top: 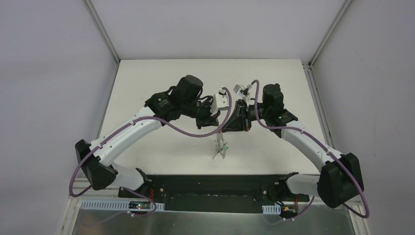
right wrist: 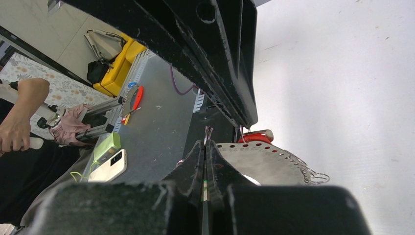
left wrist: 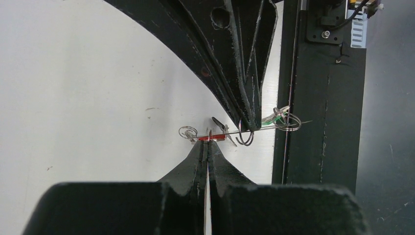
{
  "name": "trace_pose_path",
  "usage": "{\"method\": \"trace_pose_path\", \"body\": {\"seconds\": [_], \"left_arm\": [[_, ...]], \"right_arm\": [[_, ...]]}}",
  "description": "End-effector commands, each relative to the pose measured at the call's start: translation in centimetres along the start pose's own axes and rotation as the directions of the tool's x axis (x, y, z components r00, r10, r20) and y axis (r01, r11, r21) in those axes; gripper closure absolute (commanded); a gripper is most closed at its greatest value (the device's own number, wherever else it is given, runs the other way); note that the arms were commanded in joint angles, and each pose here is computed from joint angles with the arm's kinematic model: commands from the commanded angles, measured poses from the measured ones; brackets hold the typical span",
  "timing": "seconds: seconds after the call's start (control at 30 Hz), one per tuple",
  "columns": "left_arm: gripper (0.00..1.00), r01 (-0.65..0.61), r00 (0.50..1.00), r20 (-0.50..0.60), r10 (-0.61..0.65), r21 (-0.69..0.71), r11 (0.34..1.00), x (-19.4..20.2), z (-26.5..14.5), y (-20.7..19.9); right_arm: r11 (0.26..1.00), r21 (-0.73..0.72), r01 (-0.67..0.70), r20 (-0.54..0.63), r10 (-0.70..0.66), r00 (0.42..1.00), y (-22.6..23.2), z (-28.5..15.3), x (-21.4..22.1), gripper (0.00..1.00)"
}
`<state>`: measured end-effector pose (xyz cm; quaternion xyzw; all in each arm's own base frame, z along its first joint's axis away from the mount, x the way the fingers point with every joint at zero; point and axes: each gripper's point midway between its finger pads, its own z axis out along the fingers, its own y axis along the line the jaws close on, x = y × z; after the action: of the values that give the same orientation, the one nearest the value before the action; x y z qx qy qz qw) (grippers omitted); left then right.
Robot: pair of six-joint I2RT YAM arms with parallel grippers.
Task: Put the keys on the keyring
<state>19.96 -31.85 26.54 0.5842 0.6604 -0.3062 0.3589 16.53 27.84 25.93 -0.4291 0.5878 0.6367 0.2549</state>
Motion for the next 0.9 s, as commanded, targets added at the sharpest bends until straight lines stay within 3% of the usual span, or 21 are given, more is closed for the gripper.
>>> {"method": "trace_pose_path", "body": {"seconds": [0.0,0.87], "left_arm": [[1.0,-0.064,0.997,0.046,0.063,0.025,0.998,-2.0,-0.7,-0.7],[1.0,-0.105,0.993,0.065,0.1,0.075,0.992,-1.9,-1.9,-2.3]], "right_arm": [[0.998,-0.036,0.047,0.003,-0.047,0.999,0.5,0.0,-0.4,1.0],[1.0,-0.001,0.002,0.005,-0.002,1.0,-0.9,0.1,-0.3,1.0]]}}
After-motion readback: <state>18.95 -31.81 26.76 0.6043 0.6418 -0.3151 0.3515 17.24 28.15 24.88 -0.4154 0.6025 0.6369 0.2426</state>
